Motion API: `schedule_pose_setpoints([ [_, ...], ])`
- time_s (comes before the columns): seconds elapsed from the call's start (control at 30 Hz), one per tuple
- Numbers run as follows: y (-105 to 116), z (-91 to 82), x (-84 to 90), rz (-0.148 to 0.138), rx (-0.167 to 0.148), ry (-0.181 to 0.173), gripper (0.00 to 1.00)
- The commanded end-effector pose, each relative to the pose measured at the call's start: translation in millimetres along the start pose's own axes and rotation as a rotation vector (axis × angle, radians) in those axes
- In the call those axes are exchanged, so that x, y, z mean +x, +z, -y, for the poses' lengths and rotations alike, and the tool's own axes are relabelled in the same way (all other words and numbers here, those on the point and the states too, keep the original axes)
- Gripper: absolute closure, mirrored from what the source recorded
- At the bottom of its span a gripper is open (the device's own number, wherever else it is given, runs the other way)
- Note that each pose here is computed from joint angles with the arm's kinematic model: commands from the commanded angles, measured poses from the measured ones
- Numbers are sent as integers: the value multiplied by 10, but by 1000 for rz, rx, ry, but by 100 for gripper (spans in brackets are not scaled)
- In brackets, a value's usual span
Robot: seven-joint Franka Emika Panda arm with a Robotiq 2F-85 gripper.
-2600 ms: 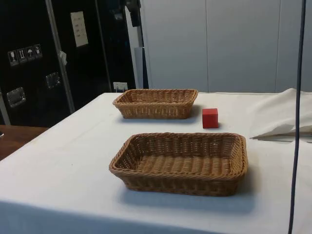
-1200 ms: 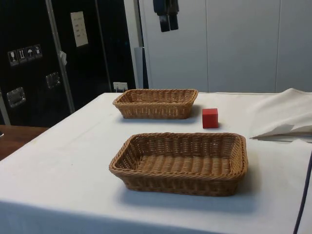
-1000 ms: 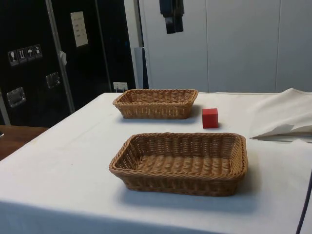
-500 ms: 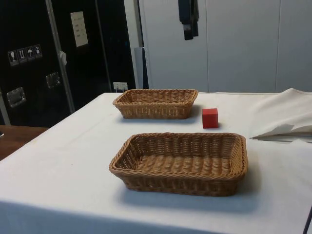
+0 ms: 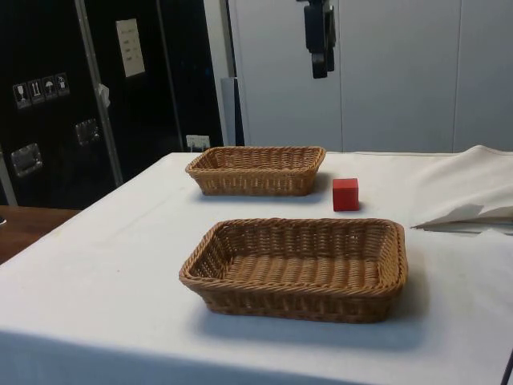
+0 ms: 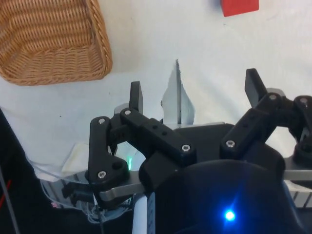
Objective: Pick up the red cube and place it into the right basket.
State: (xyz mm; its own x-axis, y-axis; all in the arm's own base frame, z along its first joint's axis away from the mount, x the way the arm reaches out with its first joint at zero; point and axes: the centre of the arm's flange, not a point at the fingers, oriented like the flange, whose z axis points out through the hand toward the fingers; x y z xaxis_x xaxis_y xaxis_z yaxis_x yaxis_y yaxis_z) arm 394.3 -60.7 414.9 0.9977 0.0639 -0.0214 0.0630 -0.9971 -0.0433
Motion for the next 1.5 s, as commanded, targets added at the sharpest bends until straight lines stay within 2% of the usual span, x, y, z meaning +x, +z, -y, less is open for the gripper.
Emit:
schedule_pose_setpoints([
  [0.0, 28, -43, -18, -12, -4, -1, 0],
  [0.1, 106, -114, -29, -12, -9, 2, 0],
  [0.13, 67, -68, -25, -4, -3, 2, 0],
  [0.17, 132, -138, -33, -12, -10, 1, 0],
  [0.4, 344, -303, -73, -10, -20, 3, 0],
  [0.43, 324, -283, -63, -1, -13, 5, 0],
  [0.47, 369, -318, -79, -10, -21, 3, 0],
  [0.7, 578, -375, -148, -18, -23, 4, 0],
  [0.73, 571, -365, -144, -7, -14, 5, 0],
  [0.77, 607, -376, -160, -20, -23, 4, 0],
  [1.0, 828, -370, -253, -39, -23, 2, 0],
  [1.03, 820, -357, -256, -31, -13, 1, 0],
  [1.07, 879, -364, -271, -45, -21, 1, 0],
  [1.17, 962, -364, -288, -53, -20, 1, 0],
  [1.3, 1078, -365, -305, -63, -22, 2, 0],
  [1.33, 1053, -358, -301, -50, -17, 4, 0],
  [1.37, 1112, -366, -310, -64, -22, 3, 0],
  [1.47, 1243, -365, -322, -71, -27, 3, 0],
])
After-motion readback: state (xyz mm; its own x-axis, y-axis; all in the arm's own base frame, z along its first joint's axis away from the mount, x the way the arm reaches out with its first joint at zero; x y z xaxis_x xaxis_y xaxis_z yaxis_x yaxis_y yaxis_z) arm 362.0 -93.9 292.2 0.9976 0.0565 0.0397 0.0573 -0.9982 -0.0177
